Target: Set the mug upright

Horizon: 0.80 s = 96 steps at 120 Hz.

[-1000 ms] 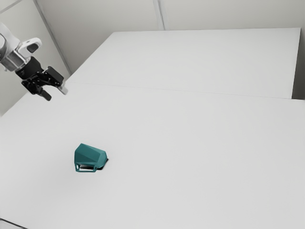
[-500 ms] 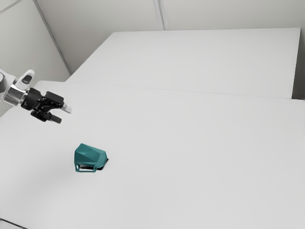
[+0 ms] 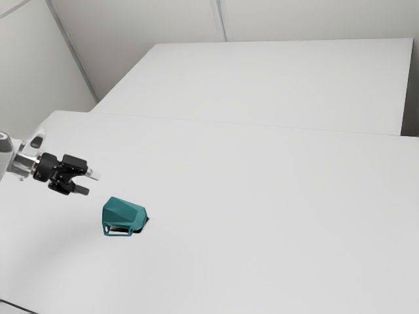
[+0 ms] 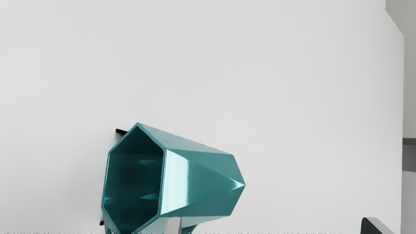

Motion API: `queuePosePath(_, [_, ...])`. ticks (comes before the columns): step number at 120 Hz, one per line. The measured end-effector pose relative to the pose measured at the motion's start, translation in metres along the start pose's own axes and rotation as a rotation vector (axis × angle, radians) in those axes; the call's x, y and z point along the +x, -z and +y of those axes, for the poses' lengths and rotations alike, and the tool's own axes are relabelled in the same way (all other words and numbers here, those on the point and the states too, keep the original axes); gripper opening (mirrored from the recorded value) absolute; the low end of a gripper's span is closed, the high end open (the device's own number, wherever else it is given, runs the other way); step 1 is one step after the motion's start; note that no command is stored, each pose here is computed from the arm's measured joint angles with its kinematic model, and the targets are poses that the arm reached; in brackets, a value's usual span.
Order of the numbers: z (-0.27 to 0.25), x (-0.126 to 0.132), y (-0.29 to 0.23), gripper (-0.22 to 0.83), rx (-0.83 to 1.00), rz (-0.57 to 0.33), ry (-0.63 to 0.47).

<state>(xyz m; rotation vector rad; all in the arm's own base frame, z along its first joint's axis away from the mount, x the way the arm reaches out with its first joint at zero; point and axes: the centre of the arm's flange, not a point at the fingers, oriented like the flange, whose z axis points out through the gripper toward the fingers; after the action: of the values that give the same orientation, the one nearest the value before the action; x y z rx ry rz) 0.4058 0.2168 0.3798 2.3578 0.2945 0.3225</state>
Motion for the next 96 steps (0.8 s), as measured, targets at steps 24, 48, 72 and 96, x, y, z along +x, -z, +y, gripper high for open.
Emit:
queuePosePath(24, [-0.022, -0.009, -0.013, 0.62, -0.034, -0.055, 0.035])
queuePosePath(48, [-0.037, -0.015, -0.021, 0.62, -0.046, -0.108, 0.076])
queuePosePath(72, [-0.055, -0.001, -0.023, 0.62, -0.028, -0.130, 0.096])
queuePosePath(96, [-0.066, 0.012, -0.032, 0.62, -0.022, -0.151, 0.108])
